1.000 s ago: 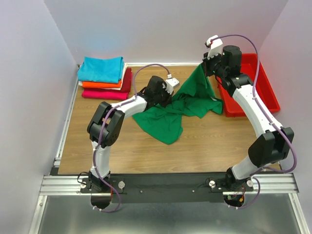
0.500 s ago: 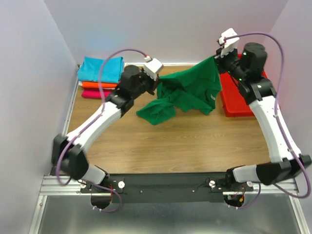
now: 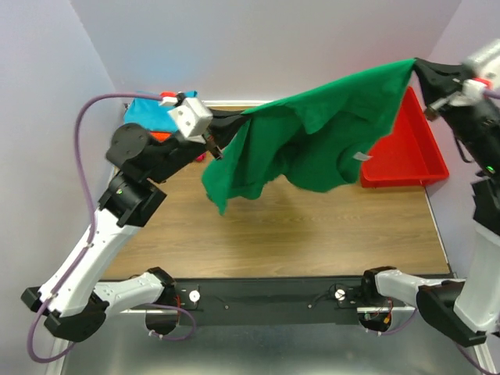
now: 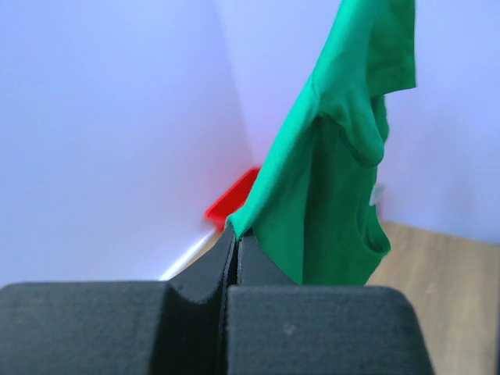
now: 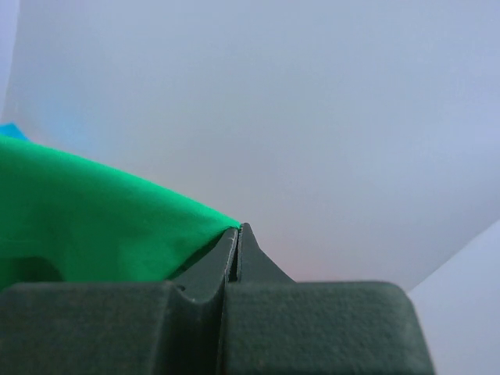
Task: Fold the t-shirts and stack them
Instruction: Flatten the tshirt out
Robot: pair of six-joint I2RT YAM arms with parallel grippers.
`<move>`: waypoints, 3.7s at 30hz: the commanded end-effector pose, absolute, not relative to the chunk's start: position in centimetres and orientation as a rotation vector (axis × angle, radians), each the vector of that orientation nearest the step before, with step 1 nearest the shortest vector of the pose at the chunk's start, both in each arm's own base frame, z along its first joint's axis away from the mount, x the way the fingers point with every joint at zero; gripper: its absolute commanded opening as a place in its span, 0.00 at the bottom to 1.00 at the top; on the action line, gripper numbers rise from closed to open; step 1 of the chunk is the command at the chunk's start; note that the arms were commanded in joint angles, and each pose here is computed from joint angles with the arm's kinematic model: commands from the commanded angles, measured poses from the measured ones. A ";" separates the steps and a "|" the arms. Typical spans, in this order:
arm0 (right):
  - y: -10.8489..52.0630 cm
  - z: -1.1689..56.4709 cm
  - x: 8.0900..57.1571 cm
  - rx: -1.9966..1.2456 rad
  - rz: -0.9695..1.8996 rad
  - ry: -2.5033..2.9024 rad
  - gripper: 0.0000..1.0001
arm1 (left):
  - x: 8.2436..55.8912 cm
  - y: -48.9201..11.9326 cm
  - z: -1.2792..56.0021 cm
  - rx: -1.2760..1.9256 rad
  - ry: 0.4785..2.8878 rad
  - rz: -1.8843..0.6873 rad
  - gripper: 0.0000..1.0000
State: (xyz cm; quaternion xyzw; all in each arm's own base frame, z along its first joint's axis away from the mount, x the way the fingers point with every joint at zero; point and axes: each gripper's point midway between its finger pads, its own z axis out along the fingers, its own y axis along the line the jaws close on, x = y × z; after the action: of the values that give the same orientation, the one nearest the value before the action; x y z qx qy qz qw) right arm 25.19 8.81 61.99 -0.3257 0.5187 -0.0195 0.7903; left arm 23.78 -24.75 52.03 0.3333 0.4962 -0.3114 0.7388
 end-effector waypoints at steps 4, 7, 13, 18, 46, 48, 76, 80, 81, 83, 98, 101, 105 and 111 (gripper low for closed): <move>7.3 68.3 17.1 -0.659 -0.084 0.929 0.01 | 13.5 -22.6 59.6 0.793 0.813 -0.897 0.00; 7.0 69.8 15.3 -0.646 -0.106 0.877 0.01 | 11.3 -21.3 60.9 0.784 0.754 -0.923 0.00; 6.0 67.0 21.3 -0.605 -0.118 1.017 0.01 | 12.4 -20.5 58.8 0.736 0.796 -0.863 0.00; 9.8 56.7 27.8 -0.776 0.153 1.248 0.01 | 18.6 -24.3 47.8 0.750 1.082 -0.842 0.00; 27.0 12.8 21.9 -1.471 0.949 1.681 0.79 | 28.3 -27.9 33.0 0.515 1.483 -0.884 0.00; 27.8 12.4 22.6 -1.472 0.931 1.686 0.79 | 28.2 -27.9 33.2 0.516 1.479 -0.890 0.00; 27.8 14.9 22.0 -1.507 0.916 1.668 0.88 | 25.7 -25.7 34.3 0.589 1.438 -0.845 0.00; 29.3 13.9 22.8 -1.515 0.971 1.709 0.99 | 25.3 -25.7 34.4 0.592 1.434 -0.861 0.00; 29.9 14.7 23.2 -1.509 0.985 1.694 1.00 | 25.3 -25.7 34.3 0.591 1.438 -0.866 0.00; 30.7 14.8 23.3 -1.514 1.014 1.693 0.99 | 25.2 -25.8 34.1 0.591 1.441 -0.868 0.00; 23.4 22.6 22.1 -1.581 0.579 1.610 0.00 | 24.6 -24.0 35.3 0.660 1.395 -0.738 0.00; 21.0 27.1 25.1 -1.515 0.331 1.602 0.00 | 24.7 -23.3 38.3 0.652 1.319 -0.684 0.00; 19.5 34.4 28.0 -1.397 0.163 1.555 0.00 | 24.1 -22.7 43.6 0.664 1.186 -0.644 0.00; 19.3 45.4 26.1 -1.314 0.248 1.333 0.00 | 18.5 -23.0 52.3 0.802 0.903 -0.736 0.00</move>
State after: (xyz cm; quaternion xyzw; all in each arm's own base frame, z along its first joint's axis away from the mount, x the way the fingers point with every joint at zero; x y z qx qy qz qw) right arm 28.14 20.69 41.06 -0.5650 0.5958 0.0972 0.5625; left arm 22.57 -23.24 46.89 0.3205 0.5099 -0.3175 0.7324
